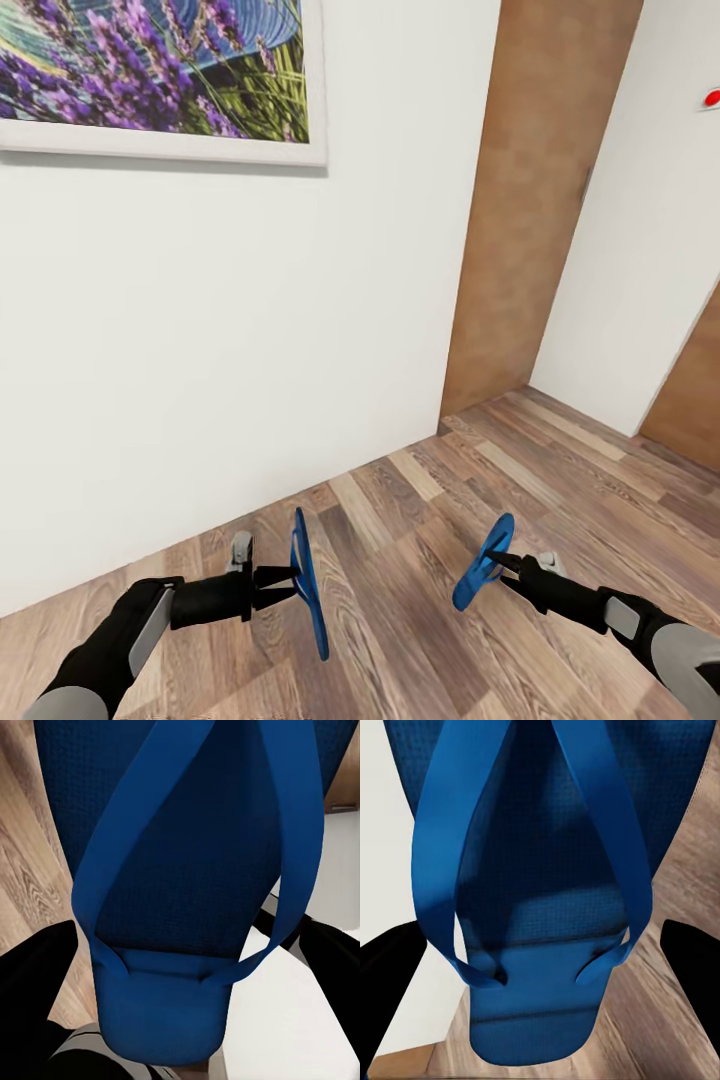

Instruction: In the bedroom, move the book from the bed onto either nightstand, and place the two sandals side by side next to the bed.

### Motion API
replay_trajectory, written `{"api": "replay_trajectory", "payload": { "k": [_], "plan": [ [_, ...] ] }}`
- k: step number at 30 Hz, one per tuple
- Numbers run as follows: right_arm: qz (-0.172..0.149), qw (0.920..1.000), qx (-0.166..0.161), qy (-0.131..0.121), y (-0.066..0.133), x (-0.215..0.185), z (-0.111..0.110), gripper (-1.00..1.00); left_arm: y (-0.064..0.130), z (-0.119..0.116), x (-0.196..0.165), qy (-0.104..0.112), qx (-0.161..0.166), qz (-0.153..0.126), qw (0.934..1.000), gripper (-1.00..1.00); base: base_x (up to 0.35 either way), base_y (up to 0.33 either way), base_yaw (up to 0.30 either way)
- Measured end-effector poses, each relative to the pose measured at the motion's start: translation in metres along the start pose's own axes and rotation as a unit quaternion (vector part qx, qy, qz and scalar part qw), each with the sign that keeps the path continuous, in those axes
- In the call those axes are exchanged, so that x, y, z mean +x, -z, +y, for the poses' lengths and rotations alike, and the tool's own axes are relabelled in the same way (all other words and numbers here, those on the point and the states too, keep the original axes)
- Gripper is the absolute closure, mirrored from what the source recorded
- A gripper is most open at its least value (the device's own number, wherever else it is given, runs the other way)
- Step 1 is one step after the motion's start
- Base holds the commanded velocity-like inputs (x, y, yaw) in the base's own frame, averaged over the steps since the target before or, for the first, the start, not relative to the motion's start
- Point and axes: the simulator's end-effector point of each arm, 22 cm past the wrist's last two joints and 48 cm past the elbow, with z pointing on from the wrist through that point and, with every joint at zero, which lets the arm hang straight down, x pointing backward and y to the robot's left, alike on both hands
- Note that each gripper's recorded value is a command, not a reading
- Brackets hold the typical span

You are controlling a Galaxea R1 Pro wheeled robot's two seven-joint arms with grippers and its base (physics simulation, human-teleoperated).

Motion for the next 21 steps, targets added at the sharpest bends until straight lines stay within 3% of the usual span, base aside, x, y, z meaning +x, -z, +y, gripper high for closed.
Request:
{"api": "replay_trajectory", "payload": {
  "k": [21],
  "plan": [
    [0.0, 1.0, 0.001, -0.001, -0.0004, 0.0004, -0.0016, 1.0, 0.0059, 0.0061, 0.0012, 0.004, -0.006, -0.001, 1.0, 1.0, 0.0, 0.0, 0.195]
  ]
}}
